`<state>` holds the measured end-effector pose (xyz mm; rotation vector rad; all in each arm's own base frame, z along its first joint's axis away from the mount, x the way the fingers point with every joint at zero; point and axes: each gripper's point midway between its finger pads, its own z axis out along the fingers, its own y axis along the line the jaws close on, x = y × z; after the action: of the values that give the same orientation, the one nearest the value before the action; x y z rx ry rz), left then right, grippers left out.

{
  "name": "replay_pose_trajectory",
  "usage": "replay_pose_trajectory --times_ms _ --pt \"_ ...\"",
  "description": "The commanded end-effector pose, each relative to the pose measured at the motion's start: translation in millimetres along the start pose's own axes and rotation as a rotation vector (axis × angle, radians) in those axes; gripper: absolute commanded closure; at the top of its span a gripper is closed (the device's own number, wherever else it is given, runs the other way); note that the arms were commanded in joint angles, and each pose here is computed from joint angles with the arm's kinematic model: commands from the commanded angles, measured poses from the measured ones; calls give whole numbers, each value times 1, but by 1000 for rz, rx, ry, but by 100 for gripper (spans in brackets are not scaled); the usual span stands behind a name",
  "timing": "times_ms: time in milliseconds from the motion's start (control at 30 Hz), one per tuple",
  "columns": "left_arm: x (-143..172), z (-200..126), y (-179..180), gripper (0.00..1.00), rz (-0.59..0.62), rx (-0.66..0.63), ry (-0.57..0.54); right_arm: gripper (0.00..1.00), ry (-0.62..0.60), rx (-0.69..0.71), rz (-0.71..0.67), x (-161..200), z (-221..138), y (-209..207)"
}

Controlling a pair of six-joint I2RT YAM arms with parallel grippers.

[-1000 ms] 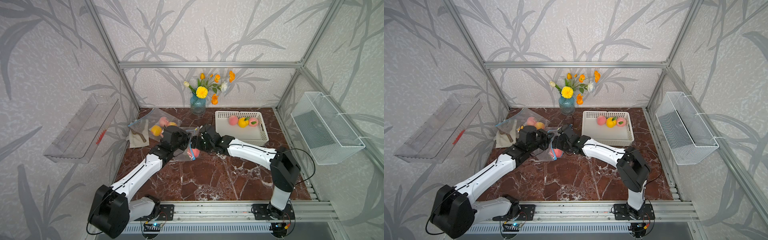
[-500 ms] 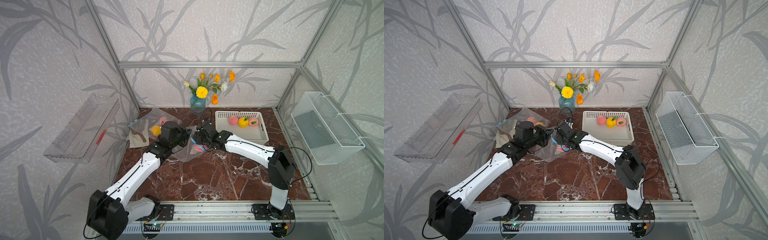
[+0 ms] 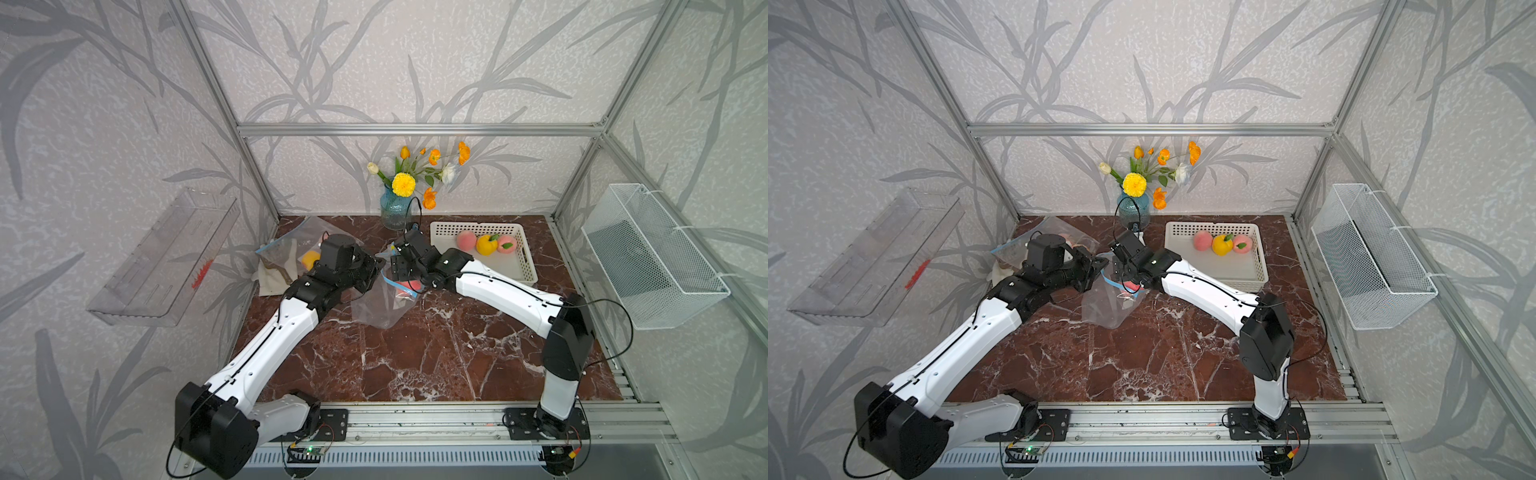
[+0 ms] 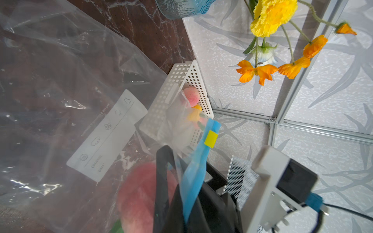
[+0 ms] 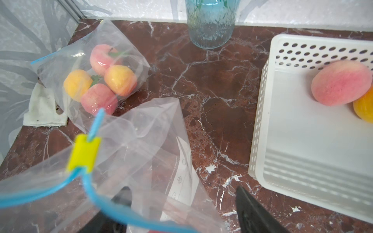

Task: Place the peach in a zip-top bag and seal the zipper
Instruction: Place the peach in the zipper food storage bag.

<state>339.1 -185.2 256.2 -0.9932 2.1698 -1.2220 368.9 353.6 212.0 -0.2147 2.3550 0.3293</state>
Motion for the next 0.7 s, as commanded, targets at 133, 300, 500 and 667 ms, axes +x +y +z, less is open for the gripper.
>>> replay_pose_trajectory --times_ms 133,300,500,667 --pt "-3 18 16 95 -3 -39 22 19 66 -149 -84 -1 -27 14" --pt "-7 24 21 95 -23 -46 15 19 109 -245 -73 5 -28 27" --pt "-8 24 23 95 -26 -47 13 20 88 -300 -19 1 -36 17" --pt "-7 22 21 95 -13 -37 16 26 122 -280 -27 20 -21 -5"
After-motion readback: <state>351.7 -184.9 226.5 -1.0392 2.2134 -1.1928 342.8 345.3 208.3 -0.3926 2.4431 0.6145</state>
